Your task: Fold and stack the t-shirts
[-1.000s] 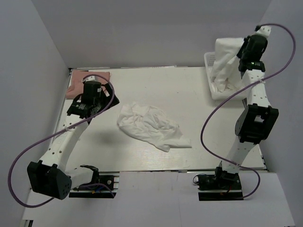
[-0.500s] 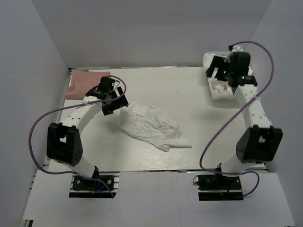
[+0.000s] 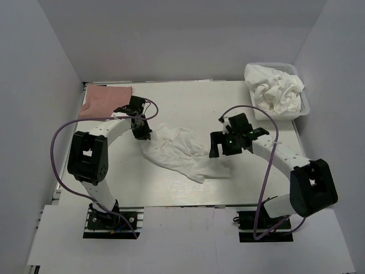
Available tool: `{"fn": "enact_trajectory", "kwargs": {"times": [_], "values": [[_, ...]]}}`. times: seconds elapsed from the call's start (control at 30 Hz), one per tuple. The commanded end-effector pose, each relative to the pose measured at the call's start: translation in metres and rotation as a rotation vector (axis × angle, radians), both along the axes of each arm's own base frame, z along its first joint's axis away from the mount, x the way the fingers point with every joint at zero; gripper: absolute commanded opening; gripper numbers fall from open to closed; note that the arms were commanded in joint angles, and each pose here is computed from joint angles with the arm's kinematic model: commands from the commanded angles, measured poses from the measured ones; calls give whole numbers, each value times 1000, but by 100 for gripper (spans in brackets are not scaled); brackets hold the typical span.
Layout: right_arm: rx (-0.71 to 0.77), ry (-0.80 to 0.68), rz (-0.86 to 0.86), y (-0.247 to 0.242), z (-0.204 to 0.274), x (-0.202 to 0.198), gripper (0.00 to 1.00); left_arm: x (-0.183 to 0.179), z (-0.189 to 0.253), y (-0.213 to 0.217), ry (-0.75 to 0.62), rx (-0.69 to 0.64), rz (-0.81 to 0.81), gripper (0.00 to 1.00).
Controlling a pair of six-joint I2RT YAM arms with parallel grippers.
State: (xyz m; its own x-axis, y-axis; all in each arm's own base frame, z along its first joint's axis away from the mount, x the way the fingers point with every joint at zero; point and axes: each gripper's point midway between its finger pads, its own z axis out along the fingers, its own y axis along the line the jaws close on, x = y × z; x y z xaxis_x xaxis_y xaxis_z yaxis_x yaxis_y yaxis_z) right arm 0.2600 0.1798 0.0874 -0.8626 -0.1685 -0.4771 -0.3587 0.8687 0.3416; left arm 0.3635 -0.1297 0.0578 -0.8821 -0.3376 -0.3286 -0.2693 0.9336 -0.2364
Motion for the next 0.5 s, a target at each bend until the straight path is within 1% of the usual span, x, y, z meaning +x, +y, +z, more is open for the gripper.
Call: {"fn": "enact_trajectory", "kwargs": {"times": [0.0,0.03,0.07,0.13,0.17,0.2,0.23,0.27,0.3,0.33,0.37,0.4,0.47], "values": [[20,-10,79,22,-9,-5,90,-1,23,-3,-68,-28,-17,8],[19,-10,111,30,-12,-10,90,-3,28,-3,-80,-32,-17,0],[7,6,135,35,-20,-14,89,-2,31,-3,-90,-34,-17,0],[14,-17,164,46,-23,-11,85,-2,39,-3,-109,-40,-17,0],[7,-21,172,50,-27,-13,85,-2,46,-3,-130,-46,-17,0],[12,-58,168,53,-25,-5,77,-2,52,-5,-141,-58,-22,0],[-27,-89,131,49,-27,7,70,0,58,-6,-164,-65,-22,0],[-29,-101,104,51,-23,14,57,-1,64,-7,-178,-73,-37,0],[-65,-112,62,46,-25,23,16,-2,76,-8,-209,-89,-42,0],[-87,-131,6,42,-23,32,0,-3,83,-10,-223,-101,-47,0],[-73,-130,-27,44,-18,37,0,-4,90,-9,-246,-101,-58,0],[-82,-176,-67,39,-8,45,0,-5,98,-10,-263,-115,-64,0],[-75,-238,-125,34,10,56,0,-6,131,-9,-356,-123,-87,0]]}}
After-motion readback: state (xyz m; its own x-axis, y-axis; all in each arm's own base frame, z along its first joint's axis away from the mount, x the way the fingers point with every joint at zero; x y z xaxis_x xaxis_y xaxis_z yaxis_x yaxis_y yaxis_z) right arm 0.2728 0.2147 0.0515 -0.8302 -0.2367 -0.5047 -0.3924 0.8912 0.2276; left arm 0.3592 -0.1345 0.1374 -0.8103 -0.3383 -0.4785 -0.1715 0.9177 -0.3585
